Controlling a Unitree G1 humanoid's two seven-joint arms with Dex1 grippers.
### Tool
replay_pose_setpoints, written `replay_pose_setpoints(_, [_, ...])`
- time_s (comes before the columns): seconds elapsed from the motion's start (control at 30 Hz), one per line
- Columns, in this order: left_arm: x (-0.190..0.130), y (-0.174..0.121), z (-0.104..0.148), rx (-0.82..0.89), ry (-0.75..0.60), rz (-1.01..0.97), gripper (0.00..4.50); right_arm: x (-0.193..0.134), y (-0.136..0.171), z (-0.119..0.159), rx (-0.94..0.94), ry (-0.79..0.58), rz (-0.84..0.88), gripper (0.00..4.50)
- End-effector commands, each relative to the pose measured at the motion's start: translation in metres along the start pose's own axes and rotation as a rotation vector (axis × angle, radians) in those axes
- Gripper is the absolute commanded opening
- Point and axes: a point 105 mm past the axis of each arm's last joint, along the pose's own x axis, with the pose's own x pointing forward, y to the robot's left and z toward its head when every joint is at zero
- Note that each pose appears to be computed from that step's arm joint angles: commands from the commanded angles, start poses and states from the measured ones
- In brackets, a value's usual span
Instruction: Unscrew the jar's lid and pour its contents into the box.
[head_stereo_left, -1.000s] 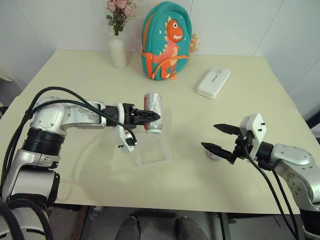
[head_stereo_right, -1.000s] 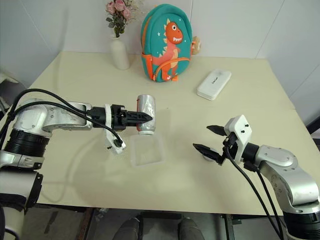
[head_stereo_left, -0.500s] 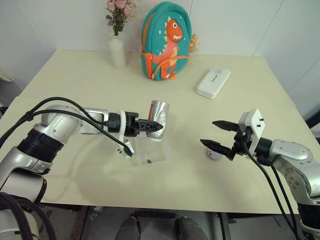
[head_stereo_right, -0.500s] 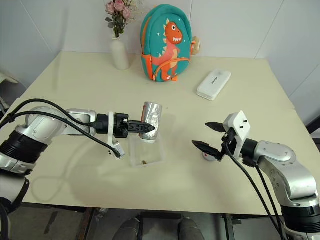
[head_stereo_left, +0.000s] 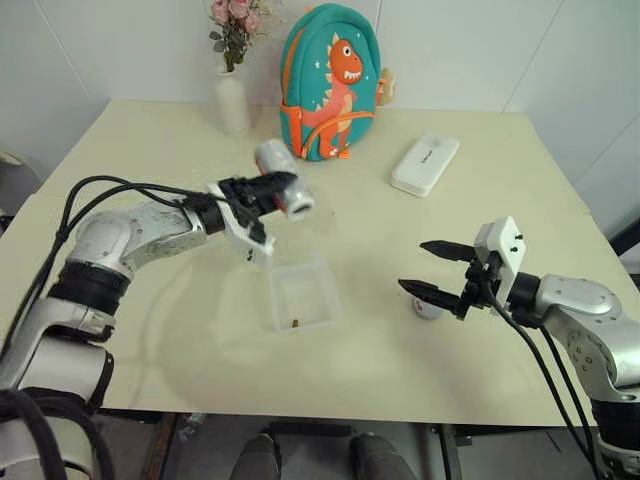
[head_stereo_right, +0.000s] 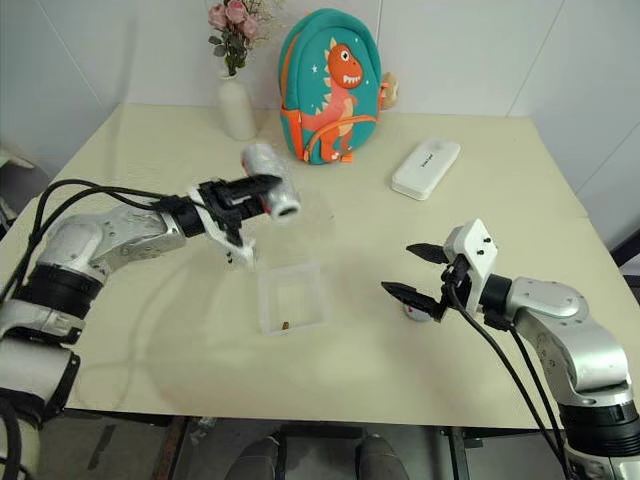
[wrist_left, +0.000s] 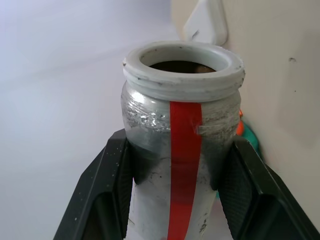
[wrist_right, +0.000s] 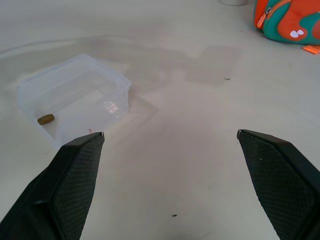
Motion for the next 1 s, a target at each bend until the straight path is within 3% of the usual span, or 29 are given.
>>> replay_pose_setpoints(0.03, [-0.015,0.019,-0.040,-0.507,0.221,0.170,1.97,-0.008,0.000,0.026,-0.021,-0.146,0.035,4.48])
replay_pose_setpoints(0.2, [-0.038,-0.012,-0.055,-1.190,0.348,0.195,1.97,-0.022,0.012,0.023,-0.021,-0.157,0.179,4.48])
replay_pose_setpoints(0.33, [-0.043,-0.022,-0.037,-1.526,0.261,0.202,1.97,-0.025,0.002,0.021,-0.058,-0.134,0.169,4.48])
replay_pose_setpoints(0.47, [-0.045,-0.034,-0.020,-1.673,0.218,0.128,1.97,-0.020,0.000,0.021,-0.063,-0.147,0.169,4.48])
replay_pose_setpoints(0.77, [-0.060,-0.054,-0.021,-1.627,0.259,0.049,1.97,-0.015,0.003,0.017,-0.055,-0.159,0.154,4.48])
replay_pose_setpoints(0.8, [-0.062,-0.058,-0.021,-1.614,0.268,0.032,2.70,-0.014,0.003,0.017,-0.054,-0.159,0.152,4.50])
replay_pose_setpoints(1.0, [-0.070,-0.067,-0.021,-1.553,0.283,-0.011,4.49,-0.012,0.001,0.016,-0.052,-0.152,0.141,4.50])
